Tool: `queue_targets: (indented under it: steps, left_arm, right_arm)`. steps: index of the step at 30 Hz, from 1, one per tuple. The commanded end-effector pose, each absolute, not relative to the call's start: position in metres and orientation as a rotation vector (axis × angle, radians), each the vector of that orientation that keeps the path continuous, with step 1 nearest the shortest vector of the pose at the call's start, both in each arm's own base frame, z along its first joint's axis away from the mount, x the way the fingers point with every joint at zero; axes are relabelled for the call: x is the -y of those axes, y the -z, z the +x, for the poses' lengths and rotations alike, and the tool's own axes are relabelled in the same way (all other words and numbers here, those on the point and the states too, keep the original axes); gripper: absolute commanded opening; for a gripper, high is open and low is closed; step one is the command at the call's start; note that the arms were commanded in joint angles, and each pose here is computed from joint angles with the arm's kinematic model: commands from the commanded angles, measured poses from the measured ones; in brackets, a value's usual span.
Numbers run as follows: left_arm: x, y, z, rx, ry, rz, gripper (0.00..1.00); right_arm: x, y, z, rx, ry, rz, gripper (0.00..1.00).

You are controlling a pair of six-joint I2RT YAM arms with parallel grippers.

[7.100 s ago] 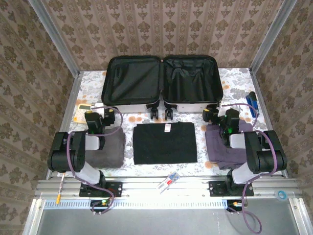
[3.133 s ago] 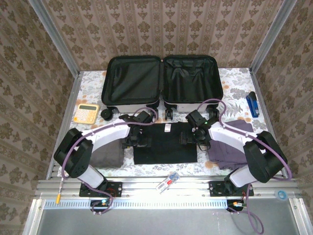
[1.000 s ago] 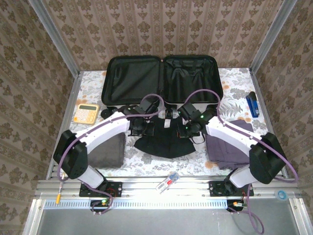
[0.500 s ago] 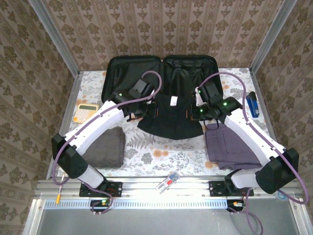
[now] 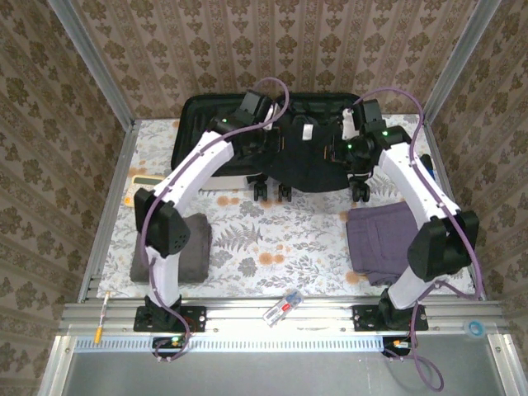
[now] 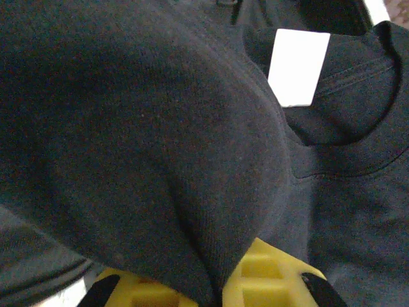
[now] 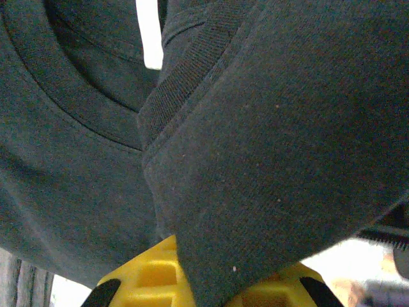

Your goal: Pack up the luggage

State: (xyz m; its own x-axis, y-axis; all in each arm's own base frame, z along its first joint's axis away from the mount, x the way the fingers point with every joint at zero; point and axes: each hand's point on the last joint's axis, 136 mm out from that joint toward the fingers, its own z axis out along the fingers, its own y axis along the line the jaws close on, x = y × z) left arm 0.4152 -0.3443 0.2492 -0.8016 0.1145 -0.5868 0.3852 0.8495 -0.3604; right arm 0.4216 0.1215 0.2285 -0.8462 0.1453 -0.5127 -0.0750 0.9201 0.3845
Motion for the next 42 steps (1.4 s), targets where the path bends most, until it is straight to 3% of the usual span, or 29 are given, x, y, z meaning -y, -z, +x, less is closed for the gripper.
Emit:
queue_targets:
  steps: [1, 17, 33, 34, 35, 36, 37, 38, 40, 42]
  left_arm:
    - [0.369, -0.282, 0.441, -2.296, 0.776, 0.444, 0.00]
    - [0.415, -0.238, 0.542, -2.157, 1.045, 0.314, 0.00]
    - [0.420, -0.193, 0.569, -2.159, 1.074, 0.249, 0.00]
    - [0.420, -0.193, 0.569, -2.159, 1.071, 0.250, 0.02]
    - [0.420, -0.193, 0.569, -2.159, 1.066, 0.251, 0.11]
    - [0.418, -0.194, 0.570, -2.158, 1.055, 0.250, 0.26]
    - [0.415, -0.197, 0.570, -2.156, 1.039, 0.251, 0.43]
    - [0.411, -0.201, 0.571, -2.156, 1.026, 0.246, 0.52]
    - [0.395, -0.214, 0.573, -2.168, 0.954, 0.215, 0.69]
    - [0.376, -0.234, 0.575, -2.158, 0.885, 0.197, 0.78]
  right_arm:
    - [-0.115, -0.241, 0.442, -2.487, -0.582, 0.001, 0.00]
    - [-0.064, -0.190, 0.553, -2.531, -0.611, 0.050, 0.00]
    - [-0.039, -0.150, 0.590, -2.560, -0.615, 0.133, 0.00]
    - [-0.037, -0.149, 0.591, -2.560, -0.615, 0.140, 0.00]
    - [-0.036, -0.148, 0.593, -2.559, -0.611, 0.141, 0.00]
    - [-0.033, -0.147, 0.595, -2.557, -0.604, 0.154, 0.00]
    - [-0.030, -0.147, 0.597, -2.552, -0.601, 0.170, 0.10]
    - [-0.029, -0.148, 0.599, -2.543, -0.606, 0.179, 0.20]
    - [-0.023, -0.153, 0.605, -2.516, -0.610, 0.206, 0.48]
    - [-0.016, -0.162, 0.611, -2.482, -0.607, 0.224, 0.60]
